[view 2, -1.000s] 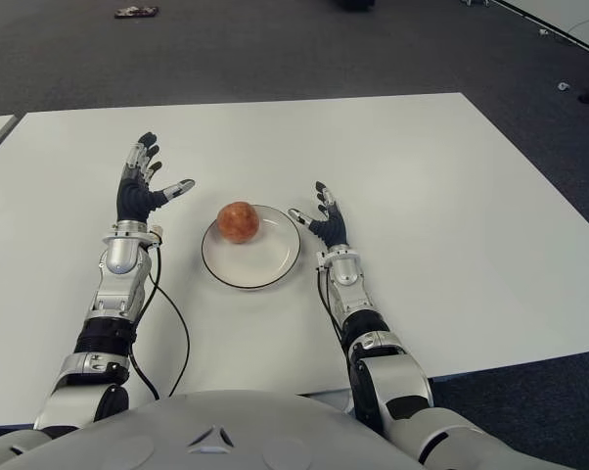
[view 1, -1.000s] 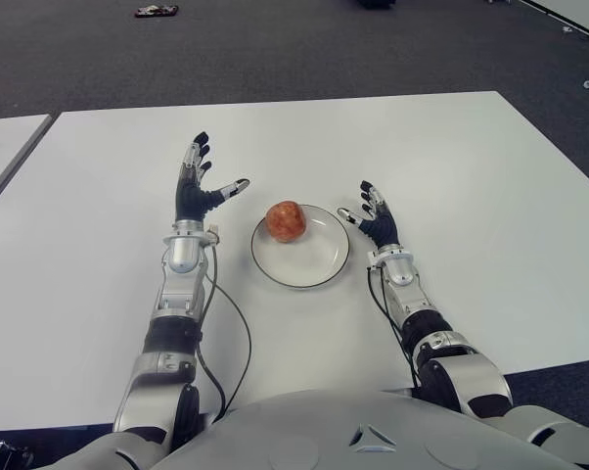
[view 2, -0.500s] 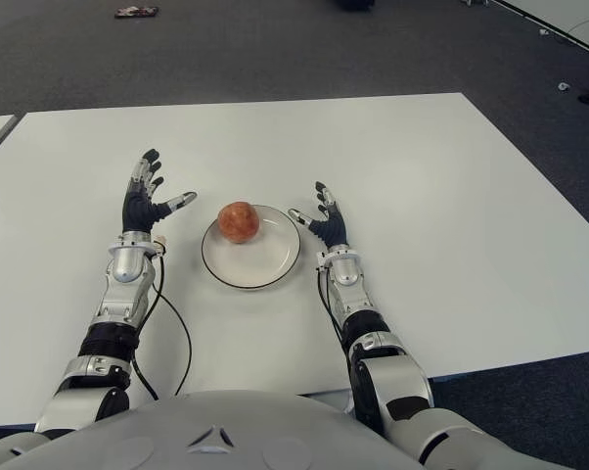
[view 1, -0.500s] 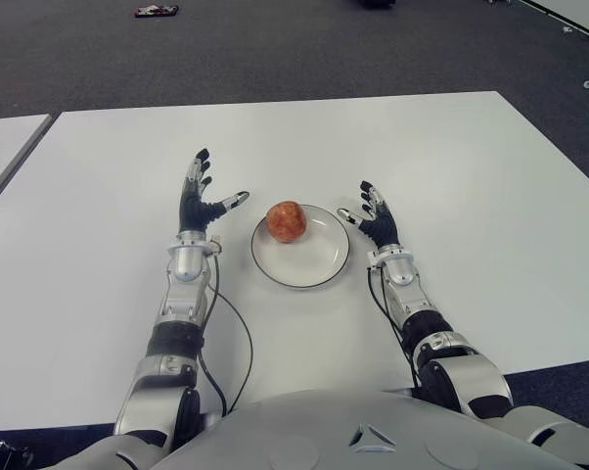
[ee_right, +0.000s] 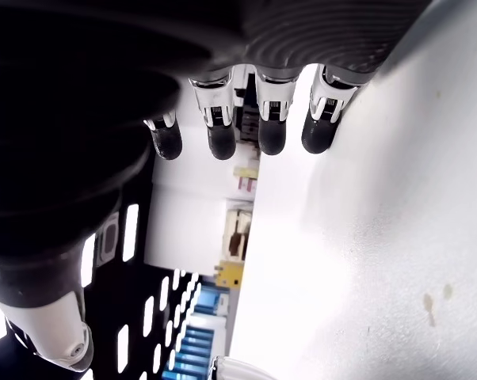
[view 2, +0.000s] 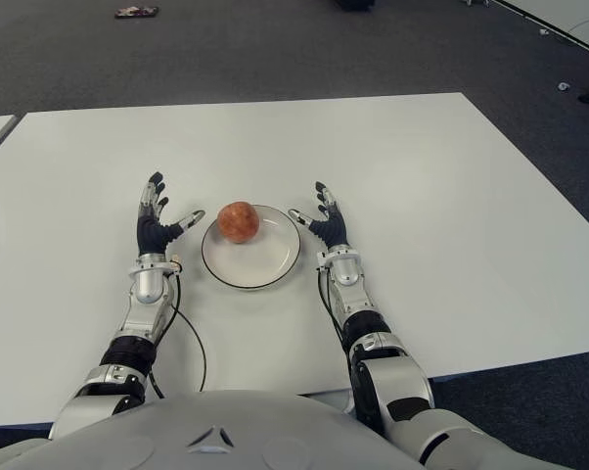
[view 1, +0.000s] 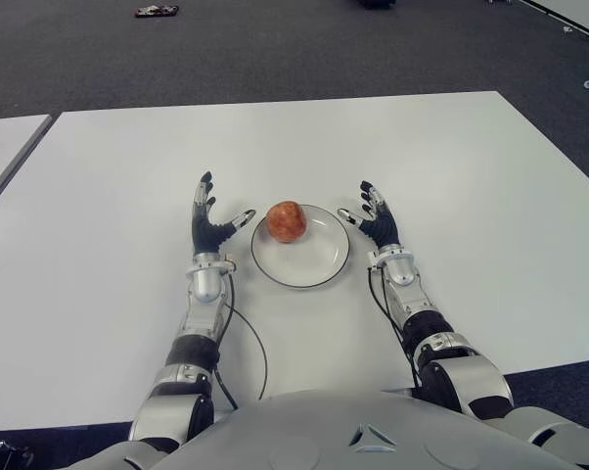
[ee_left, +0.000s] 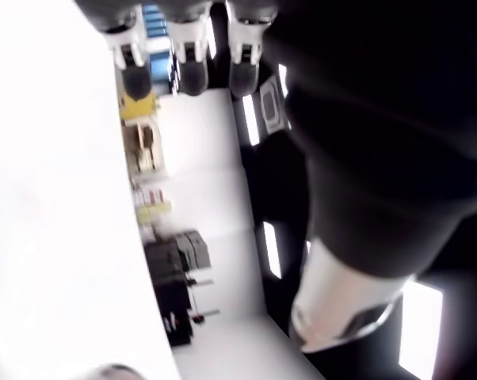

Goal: Put the apples into the plate.

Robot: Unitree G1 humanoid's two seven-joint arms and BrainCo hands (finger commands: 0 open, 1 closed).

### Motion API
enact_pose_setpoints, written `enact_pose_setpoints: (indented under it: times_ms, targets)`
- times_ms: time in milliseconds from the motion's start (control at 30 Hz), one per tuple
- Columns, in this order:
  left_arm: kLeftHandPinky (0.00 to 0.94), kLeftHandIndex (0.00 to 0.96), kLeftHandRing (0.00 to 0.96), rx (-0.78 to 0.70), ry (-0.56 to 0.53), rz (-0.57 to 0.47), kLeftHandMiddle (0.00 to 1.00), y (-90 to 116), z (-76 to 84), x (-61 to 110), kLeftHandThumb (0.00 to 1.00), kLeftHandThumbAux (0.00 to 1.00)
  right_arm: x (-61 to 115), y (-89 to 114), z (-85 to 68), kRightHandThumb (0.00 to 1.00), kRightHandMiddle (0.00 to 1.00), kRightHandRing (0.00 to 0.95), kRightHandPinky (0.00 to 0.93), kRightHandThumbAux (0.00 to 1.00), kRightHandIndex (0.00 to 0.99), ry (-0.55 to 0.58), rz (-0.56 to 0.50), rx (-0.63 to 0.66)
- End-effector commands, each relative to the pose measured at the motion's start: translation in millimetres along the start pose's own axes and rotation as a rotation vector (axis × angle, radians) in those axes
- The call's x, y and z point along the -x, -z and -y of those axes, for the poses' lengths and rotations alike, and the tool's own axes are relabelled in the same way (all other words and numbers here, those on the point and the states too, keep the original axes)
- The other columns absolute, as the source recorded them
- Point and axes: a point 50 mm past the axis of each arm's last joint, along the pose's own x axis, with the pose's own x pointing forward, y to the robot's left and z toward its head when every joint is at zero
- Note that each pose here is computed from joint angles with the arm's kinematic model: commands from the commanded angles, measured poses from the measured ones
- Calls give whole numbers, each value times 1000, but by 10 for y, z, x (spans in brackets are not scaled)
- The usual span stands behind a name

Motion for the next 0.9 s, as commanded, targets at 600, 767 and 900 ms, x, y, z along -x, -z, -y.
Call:
enact_pose_setpoints:
  times_ms: [600, 767, 900]
  targets:
    - [0, 0, 0, -30, -7, -86, 0, 157, 44, 175, 0, 354, 162, 260, -16, 124, 18, 27, 62, 696, 0, -13, -141, -10]
    - [0, 0, 0, -30, -7, -134, 0, 227, 66, 247, 0, 353, 150, 241, 14, 122, 20, 27, 64, 699, 0, 7, -137, -19]
    - [0, 0, 0, -26, -2, -170, 0, 297, 92, 292, 0, 346, 142, 236, 30, 125, 20, 28, 67, 700, 1, 26, -139, -28]
